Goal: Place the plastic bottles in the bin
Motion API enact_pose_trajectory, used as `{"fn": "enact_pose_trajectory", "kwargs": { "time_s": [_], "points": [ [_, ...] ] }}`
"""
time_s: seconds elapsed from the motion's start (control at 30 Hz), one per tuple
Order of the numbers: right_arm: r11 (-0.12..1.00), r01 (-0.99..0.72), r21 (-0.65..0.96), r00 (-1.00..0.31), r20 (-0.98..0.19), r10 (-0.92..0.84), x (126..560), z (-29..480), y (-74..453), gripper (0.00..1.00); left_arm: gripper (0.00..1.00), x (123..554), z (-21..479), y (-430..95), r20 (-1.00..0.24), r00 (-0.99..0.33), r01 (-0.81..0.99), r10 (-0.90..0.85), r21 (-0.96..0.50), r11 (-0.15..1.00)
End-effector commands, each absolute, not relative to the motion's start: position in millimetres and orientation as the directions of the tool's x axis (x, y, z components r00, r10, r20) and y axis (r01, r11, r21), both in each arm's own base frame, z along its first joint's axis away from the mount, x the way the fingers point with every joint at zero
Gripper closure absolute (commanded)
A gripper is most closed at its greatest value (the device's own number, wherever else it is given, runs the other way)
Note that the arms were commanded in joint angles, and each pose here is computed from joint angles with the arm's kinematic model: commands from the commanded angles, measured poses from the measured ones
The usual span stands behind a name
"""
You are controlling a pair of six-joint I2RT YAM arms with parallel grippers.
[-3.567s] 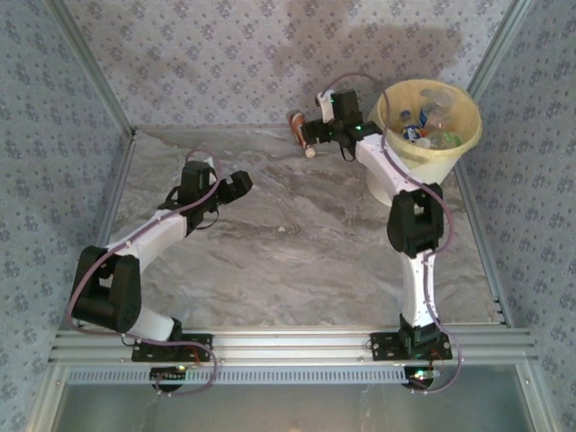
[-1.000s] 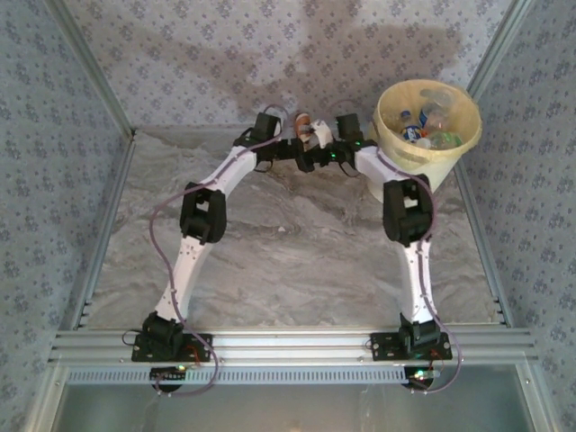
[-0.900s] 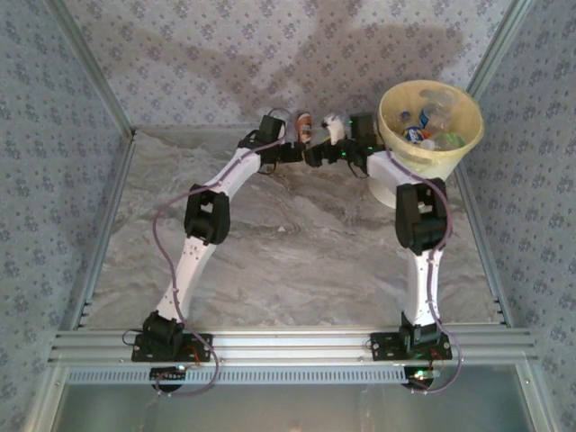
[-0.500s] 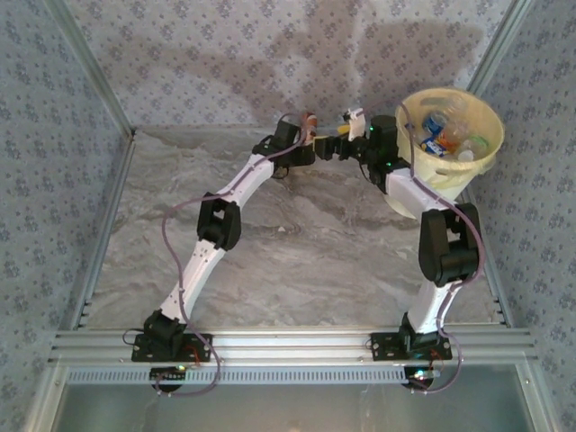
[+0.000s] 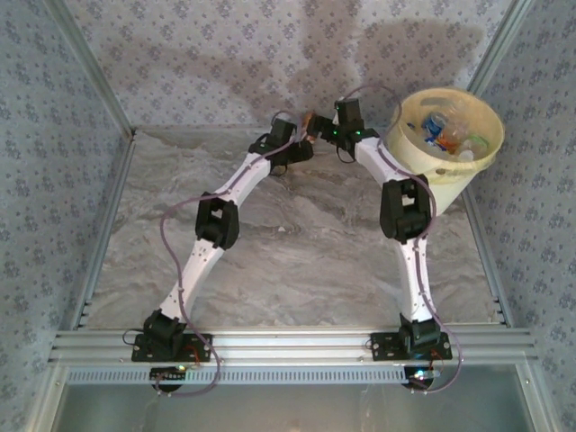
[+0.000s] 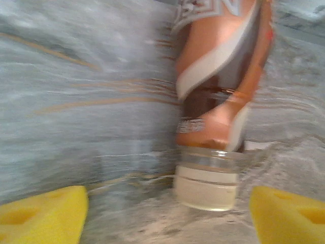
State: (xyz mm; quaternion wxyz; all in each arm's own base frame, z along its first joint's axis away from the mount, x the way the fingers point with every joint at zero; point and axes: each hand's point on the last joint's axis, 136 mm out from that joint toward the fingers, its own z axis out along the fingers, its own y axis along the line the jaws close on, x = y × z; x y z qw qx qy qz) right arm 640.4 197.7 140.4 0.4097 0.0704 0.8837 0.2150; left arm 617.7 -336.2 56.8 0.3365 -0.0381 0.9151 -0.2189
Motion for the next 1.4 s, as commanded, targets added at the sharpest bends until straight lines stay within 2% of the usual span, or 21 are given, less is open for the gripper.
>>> {"fn": "enact_pose_trajectory", "kwargs": {
  "time_s": [0.0, 0.1, 0.23, 0.47, 0.73, 1.07, 1.27, 1.37],
  "points": [
    [0.898, 0.102, 0.428, -0.739, -0.571, 0.356, 625.7, 98.7, 209.5, 0.09, 0.06, 616.1, 98.1, -279.6, -0.595, -0.744, -0.089, -0.304, -0.363, 0.928],
    [0.887, 0.129, 0.443, -0.732, -0.561, 0.386, 632.1, 86.7, 222.6, 0.11, 0.02, 614.4, 106.4, -262.7, -0.573, -0.74, -0.112, -0.354, -0.414, 0.904],
    [0.894, 0.159, 0.418, -0.738, -0.551, 0.389, 636.9, 68.0, 231.7, 0.15, 0.02, 608.5, 112.4, -244.3, -0.56, -0.718, -0.145, -0.413, -0.46, 0.876],
    [0.902, 0.225, 0.369, -0.764, -0.508, 0.398, 630.7, 28.0, 239.7, 0.3, 0.02, 605.6, 99.6, -223.3, -0.537, -0.73, -0.187, -0.423, -0.439, 0.879],
    [0.849, 0.243, 0.47, -0.782, -0.423, 0.458, 636.4, 9.7, 245.6, 0.53, 0.02, 607.2, 87.0, -224.6, -0.529, -0.752, -0.162, -0.394, -0.431, 0.888],
    [0.867, 0.189, 0.461, -0.794, -0.448, 0.411, 632.7, 17.2, 259.7, 0.61, 0.02, 609.0, 79.7, -235.6, -0.493, -0.787, -0.113, -0.372, -0.478, 0.871],
    [0.925, 0.036, 0.378, -0.802, -0.542, 0.252, 608.5, 62.4, 273.5, 0.63, 0.02, 599.6, 95.1, -244.8, -0.476, -0.809, -0.063, -0.345, -0.513, 0.856],
    [0.933, -0.057, 0.355, -0.79, -0.587, 0.175, 580.6, 86.5, 283.1, 0.64, 0.02, 593.2, 114.0, -247.9, -0.465, -0.806, -0.032, -0.367, -0.584, 0.811]
  ]
}}
